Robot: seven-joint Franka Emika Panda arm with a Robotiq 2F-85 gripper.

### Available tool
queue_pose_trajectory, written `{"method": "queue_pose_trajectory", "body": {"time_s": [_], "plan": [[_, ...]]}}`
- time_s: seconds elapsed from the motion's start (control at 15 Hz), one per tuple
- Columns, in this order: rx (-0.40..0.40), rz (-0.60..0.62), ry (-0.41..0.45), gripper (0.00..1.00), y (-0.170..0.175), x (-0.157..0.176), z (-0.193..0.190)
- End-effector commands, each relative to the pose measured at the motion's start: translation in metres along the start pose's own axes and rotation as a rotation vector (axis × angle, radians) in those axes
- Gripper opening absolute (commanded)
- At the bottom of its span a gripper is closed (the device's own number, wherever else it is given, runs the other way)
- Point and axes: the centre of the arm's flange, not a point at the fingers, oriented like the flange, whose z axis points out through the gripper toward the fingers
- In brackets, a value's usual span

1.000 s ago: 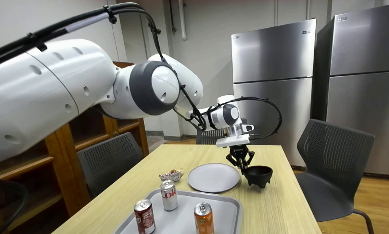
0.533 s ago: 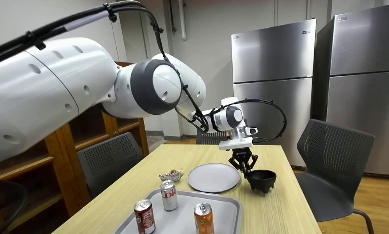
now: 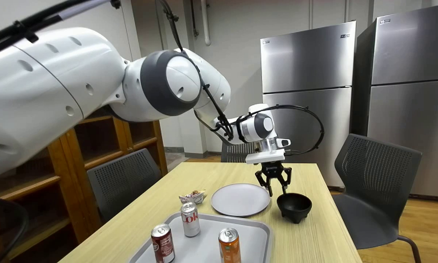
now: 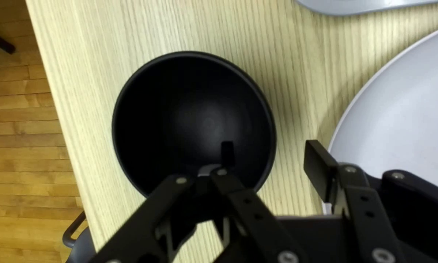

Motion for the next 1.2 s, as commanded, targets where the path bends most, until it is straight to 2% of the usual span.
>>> {"method": "queue_pose_trajectory", "body": {"time_s": [0.0,0.13,0.2,0.67,1.0,1.13], "plan": [[0.008,-0.009,0.015,0.85,-0.007,-0.040,-0.032],[0.004,-0.024,0.028,0.99,-0.014,-0.051,-0.045],[0.002,-0.034,0.037,1.00,-0.018,-0.057,-0.051],[0.025,-0.122,0.063,1.00,-0.060,-0.100,-0.087],[0.059,-0.177,0.041,1.00,-0.107,-0.129,-0.103],[0.054,-0.162,0.042,1.00,-0.126,-0.138,-0.108]]}}
